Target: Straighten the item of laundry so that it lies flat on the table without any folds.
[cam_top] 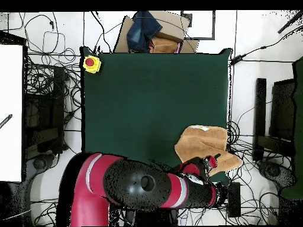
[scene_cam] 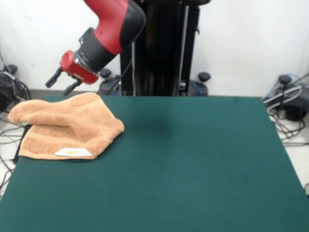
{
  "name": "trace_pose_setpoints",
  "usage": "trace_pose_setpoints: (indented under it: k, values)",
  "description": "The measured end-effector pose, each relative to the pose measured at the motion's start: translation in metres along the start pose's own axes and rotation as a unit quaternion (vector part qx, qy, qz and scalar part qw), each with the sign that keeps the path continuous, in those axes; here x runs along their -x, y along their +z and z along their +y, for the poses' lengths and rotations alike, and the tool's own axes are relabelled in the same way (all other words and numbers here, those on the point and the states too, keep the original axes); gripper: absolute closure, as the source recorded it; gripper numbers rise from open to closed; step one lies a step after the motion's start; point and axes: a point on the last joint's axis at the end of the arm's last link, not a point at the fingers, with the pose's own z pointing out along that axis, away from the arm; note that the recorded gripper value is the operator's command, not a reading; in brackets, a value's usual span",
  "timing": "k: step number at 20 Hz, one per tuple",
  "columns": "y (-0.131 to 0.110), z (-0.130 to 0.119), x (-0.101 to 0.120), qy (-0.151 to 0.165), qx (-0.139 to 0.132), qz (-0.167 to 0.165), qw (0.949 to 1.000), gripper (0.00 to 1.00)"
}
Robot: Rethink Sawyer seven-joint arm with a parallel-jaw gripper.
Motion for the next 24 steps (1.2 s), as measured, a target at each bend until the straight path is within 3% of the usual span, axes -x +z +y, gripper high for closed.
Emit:
trace_pose_setpoints:
  k: [11, 18, 24]
  values:
    - [0.006, 0.014, 0.012, 0.030, 0.005, 0.002, 0.9995, 0.00]
    - [0.006, 0.040, 0.032, 0.065, 0.040, -0.013, 0.9970, 0.00]
    - [0.003, 0.054, 0.055, 0.104, 0.071, -0.028, 0.9916, 0.00]
